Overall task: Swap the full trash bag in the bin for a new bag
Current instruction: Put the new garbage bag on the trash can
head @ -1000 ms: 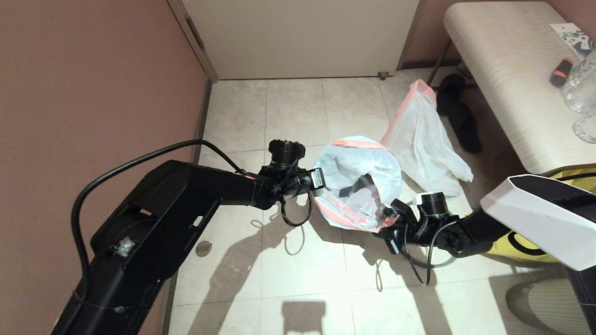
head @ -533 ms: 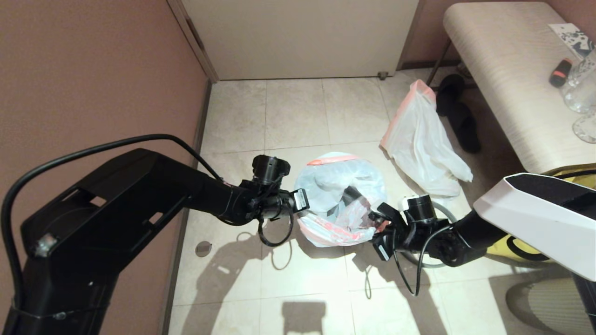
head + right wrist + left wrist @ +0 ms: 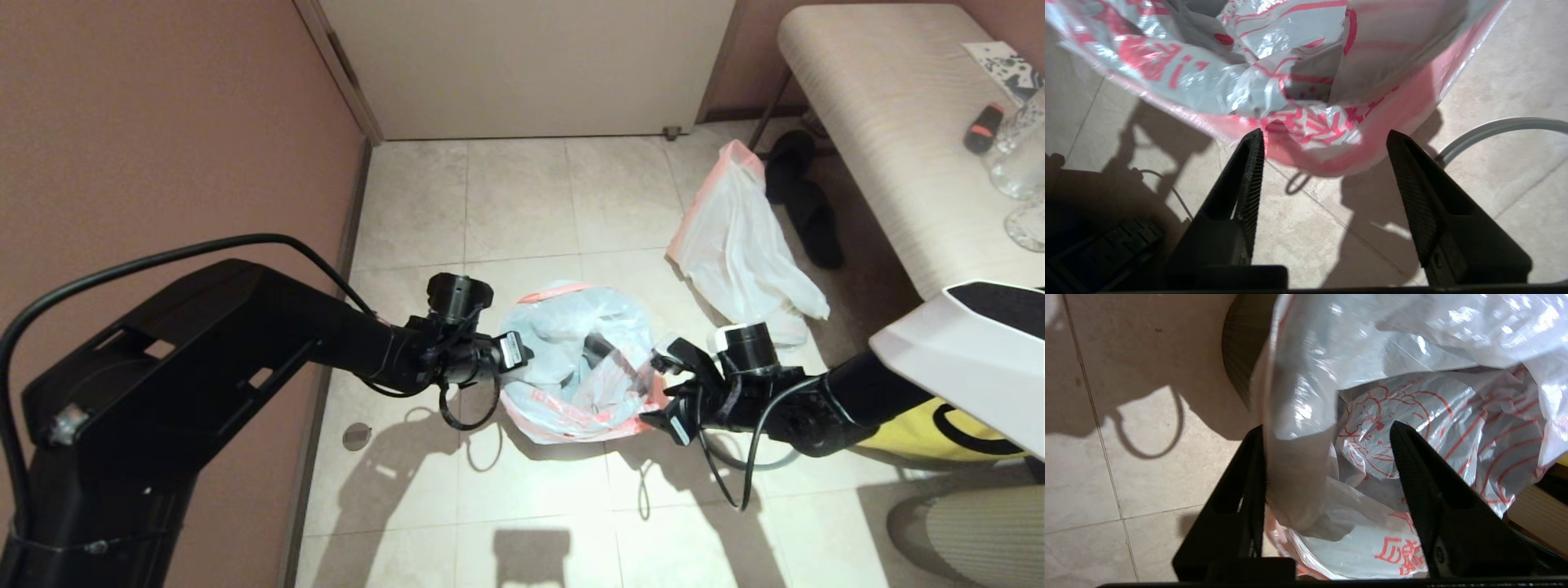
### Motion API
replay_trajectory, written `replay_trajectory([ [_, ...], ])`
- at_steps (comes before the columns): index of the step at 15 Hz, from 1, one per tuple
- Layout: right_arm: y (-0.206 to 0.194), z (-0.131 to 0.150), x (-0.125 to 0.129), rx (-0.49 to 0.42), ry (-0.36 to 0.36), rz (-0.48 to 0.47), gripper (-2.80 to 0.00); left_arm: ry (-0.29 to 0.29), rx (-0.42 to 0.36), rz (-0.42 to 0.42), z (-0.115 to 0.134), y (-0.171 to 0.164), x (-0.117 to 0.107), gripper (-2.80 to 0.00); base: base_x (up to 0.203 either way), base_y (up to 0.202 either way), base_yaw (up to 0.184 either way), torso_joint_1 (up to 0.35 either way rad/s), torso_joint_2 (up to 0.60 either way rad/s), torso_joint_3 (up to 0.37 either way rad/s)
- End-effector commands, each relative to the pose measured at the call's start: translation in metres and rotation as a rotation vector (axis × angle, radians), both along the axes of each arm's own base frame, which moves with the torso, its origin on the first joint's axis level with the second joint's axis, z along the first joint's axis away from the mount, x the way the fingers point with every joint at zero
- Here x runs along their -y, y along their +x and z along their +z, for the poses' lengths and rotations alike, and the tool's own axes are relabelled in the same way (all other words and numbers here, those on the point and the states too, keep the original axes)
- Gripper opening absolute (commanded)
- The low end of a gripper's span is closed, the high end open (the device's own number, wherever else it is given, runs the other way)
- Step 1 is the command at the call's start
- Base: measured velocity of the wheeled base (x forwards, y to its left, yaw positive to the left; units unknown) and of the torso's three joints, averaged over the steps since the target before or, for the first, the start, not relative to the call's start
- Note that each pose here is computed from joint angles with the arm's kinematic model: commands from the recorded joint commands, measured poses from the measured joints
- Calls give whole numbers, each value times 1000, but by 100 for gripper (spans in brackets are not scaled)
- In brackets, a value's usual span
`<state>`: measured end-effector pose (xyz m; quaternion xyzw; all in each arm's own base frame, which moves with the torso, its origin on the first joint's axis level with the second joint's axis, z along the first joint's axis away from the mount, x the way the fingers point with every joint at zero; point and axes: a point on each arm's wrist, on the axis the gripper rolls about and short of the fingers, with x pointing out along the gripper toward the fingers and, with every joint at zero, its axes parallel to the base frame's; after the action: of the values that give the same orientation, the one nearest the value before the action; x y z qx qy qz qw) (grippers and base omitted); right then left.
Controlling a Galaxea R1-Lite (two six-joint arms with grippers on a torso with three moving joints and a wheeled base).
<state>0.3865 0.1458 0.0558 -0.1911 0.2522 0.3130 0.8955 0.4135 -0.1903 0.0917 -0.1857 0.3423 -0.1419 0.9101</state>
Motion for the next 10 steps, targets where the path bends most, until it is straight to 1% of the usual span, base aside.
replay_trajectory([
  [1, -13, 47, 6, 88, 30, -1, 0, -4, 20, -6, 8, -1, 3, 0, 0, 0, 0, 0, 0, 0],
  [2, -18, 62, 9, 115, 40, -7, 0, 10, 29, -23, 17, -7, 5, 0, 0, 0, 0, 0, 0, 0],
  [3, -22, 74, 12, 137, 50, -12, 0, 32, 17, -44, 25, -14, 7, 0, 0, 0, 0, 0, 0, 0],
  [4, -23, 78, 14, 149, 52, -23, 0, 53, 13, -67, 35, -22, 8, 0, 0, 0, 0, 0, 0, 0],
  [5, -21, 76, 13, 151, 49, -45, -280, 58, 23, -79, 47, -29, 8, 0, 0, 0, 0, 0, 0, 0],
  [7, -18, 81, 13, 178, 77, -67, -280, 53, 53, -87, 71, -40, 5, 0, 0, 0, 0, 0, 0, 0],
  [8, -18, 85, 11, 174, 115, -85, -280, 51, 70, -91, 82, -45, 3, 0, 0, 0, 0, 0, 0, 0],
  [9, -18, 89, 9, 177, 137, -91, -280, 61, 79, -93, 91, -51, 1, 0, 0, 0, 0, 0, 0, 0],
  [10, -16, 91, 7, 179, 151, -97, -280, 92, 79, -101, 93, -54, -1, 0, 0, 0, 0, 0, 0, 0],
])
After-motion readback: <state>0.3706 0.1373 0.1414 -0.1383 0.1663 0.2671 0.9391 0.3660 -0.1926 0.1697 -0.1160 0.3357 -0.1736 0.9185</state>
